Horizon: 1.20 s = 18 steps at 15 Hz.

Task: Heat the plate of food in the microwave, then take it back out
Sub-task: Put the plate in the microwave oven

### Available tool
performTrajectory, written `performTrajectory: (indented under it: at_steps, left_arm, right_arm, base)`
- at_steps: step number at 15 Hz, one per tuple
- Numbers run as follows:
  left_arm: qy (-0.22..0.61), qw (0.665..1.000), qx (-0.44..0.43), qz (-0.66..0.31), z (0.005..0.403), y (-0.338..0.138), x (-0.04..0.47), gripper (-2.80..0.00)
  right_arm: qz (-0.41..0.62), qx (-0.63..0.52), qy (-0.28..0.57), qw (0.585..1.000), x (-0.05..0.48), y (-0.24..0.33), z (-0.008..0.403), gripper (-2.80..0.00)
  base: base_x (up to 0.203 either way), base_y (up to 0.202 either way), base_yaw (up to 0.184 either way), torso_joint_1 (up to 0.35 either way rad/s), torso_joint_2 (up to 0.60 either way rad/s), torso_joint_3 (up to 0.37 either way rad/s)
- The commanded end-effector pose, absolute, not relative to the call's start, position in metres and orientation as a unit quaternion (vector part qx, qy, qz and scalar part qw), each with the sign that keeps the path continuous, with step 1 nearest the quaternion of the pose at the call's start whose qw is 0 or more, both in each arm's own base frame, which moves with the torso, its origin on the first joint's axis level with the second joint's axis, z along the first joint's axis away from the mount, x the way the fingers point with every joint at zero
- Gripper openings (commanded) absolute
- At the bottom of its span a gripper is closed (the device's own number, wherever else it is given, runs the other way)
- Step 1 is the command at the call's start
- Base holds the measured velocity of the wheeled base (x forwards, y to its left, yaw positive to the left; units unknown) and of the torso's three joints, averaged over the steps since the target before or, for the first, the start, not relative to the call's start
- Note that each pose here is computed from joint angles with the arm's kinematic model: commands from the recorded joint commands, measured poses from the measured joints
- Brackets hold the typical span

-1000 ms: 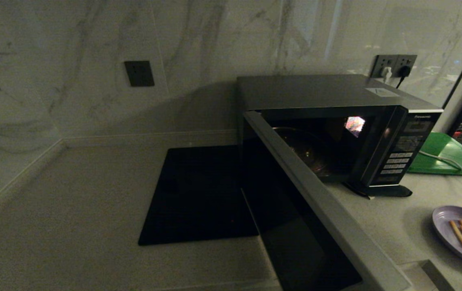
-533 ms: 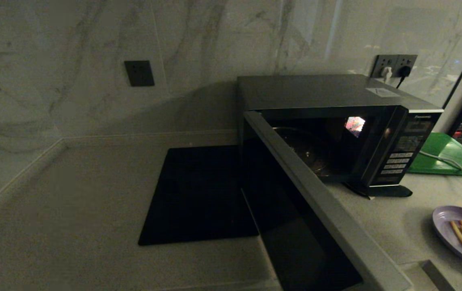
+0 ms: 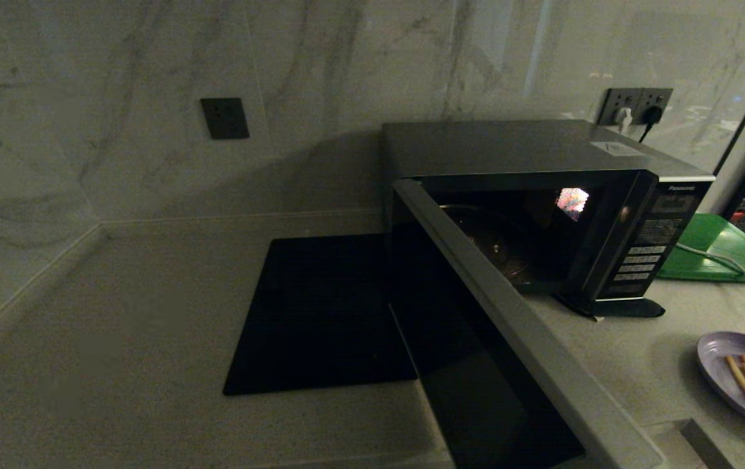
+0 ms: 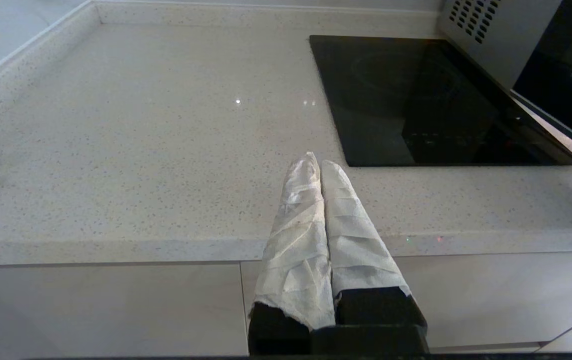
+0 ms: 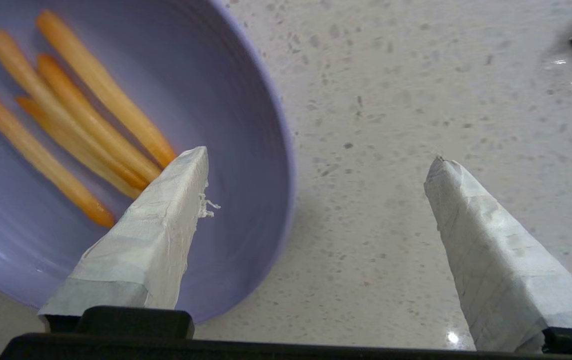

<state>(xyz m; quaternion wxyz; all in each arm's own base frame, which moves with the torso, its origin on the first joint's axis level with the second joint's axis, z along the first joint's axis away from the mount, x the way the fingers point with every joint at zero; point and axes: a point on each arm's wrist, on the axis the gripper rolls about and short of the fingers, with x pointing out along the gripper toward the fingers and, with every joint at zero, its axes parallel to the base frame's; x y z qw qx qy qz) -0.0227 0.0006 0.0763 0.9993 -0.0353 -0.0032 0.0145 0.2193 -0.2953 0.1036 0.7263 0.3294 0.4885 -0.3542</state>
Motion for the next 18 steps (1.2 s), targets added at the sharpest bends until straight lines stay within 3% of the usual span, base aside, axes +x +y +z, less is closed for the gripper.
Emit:
performTrajectory:
  at_steps: [1,18]
  left_arm:
    - [-0.004,0.999,-0.035,0.015,0.0763,0.0006,-0.0227,-2.80]
    - [-0.004,0.999,-0.035,0.015,0.0763,0.0006,-0.0227,-2.80]
  right_arm:
    - [-0.355,0.322,0.503,0.719,0.2261,-0.2909,0.0966,0.00]
    - [-0.379,0.296,0.522,0.705,0.2306,-0.2911,0.0895,0.00]
  base:
    - [0.000,0.000,0.000,0.000,0.00,0.000]
    - [0.000,0.000,0.000,0.000,0.00,0.000]
